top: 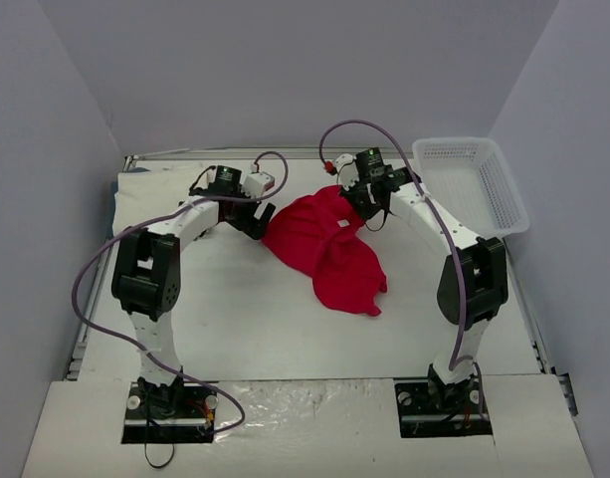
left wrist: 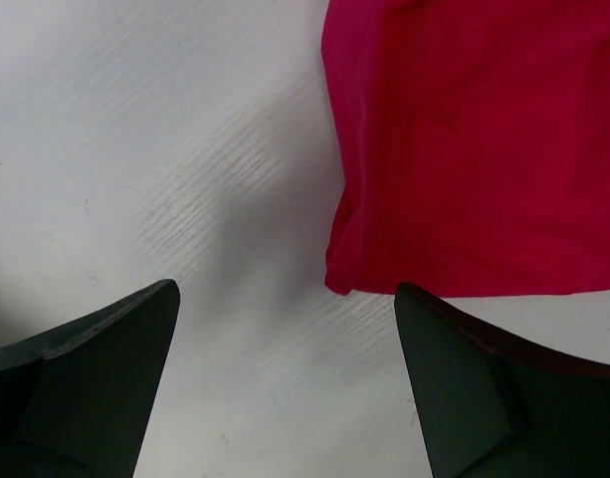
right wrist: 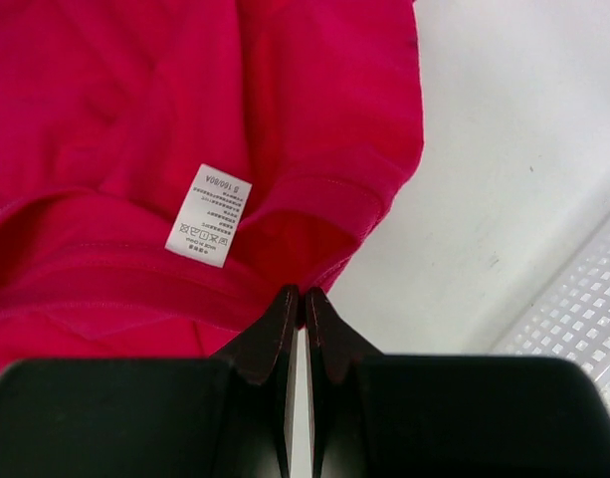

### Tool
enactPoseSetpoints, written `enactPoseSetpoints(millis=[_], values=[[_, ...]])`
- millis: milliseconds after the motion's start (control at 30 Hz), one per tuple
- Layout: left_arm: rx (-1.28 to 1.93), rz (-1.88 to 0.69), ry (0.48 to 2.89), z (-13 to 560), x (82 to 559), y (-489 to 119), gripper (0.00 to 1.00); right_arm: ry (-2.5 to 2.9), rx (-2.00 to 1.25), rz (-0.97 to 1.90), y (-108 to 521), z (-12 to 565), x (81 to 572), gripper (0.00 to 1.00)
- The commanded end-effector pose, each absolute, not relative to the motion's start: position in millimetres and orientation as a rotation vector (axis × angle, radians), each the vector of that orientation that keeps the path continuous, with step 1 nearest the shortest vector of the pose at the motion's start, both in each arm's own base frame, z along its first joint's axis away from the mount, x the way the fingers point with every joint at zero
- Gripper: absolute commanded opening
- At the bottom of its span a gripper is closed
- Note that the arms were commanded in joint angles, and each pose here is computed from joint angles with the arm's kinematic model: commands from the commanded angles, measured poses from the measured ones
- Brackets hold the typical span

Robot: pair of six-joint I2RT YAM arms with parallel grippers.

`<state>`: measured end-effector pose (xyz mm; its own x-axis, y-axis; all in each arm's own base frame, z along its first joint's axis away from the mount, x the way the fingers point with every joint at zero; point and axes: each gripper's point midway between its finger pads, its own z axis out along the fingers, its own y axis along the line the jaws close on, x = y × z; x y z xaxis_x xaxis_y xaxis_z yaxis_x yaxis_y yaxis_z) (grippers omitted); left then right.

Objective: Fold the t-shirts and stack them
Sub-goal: Flatten out the tshirt

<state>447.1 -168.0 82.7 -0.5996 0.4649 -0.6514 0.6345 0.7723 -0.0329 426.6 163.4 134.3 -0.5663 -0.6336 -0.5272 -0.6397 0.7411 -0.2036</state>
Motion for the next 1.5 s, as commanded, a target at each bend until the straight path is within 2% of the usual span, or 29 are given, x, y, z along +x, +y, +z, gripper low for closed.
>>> enactPoseSetpoints(millis=[0,133,467,700,800,833,867,967,1133,1467], values=[[0.832,-0.397,2.222,109.3,463.8,-185.3,0.88,2.311,-0.961,0.021,159.8,155.9,416.8,0.00],[0.834,-0.474,2.210,109.0,463.0,-196.5,0.83,2.339,-0.955,0.023,154.2,146.6,415.2,0.00],[0.871,-0.570,2.242,91.6,455.7,-216.7,0.51,2.371,-0.952,0.025,148.1,134.1,415.3,0.00],[0.890,-0.487,2.291,69.6,457.4,-208.5,0.49,2.384,-0.957,0.049,146.4,129.6,410.0,0.00],[0.892,-0.463,2.305,66.6,456.8,-205.4,0.25,2.389,-0.952,0.046,143.6,127.3,408.9,0.00],[0.894,-0.460,2.304,67.6,456.6,-204.9,0.08,2.392,-0.951,0.050,142.8,125.8,408.3,0.00],[0.895,-0.456,2.294,72.5,456.8,-204.7,0.03,2.390,-0.948,0.052,142.4,126.2,408.4,0.00],[0.888,-0.421,2.289,81.2,456.4,-199.2,0.02,2.391,-0.928,0.035,135.7,127.4,410.1,0.00],[0.891,-0.306,2.223,131.0,456.2,-182.7,0.02,2.359,-0.830,-0.023,111.1,153.1,426.9,0.00],[0.760,-0.044,2.047,298.0,445.9,-114.9,0.02,2.129,-0.626,-0.115,61.2,276.9,466.7,0.00]])
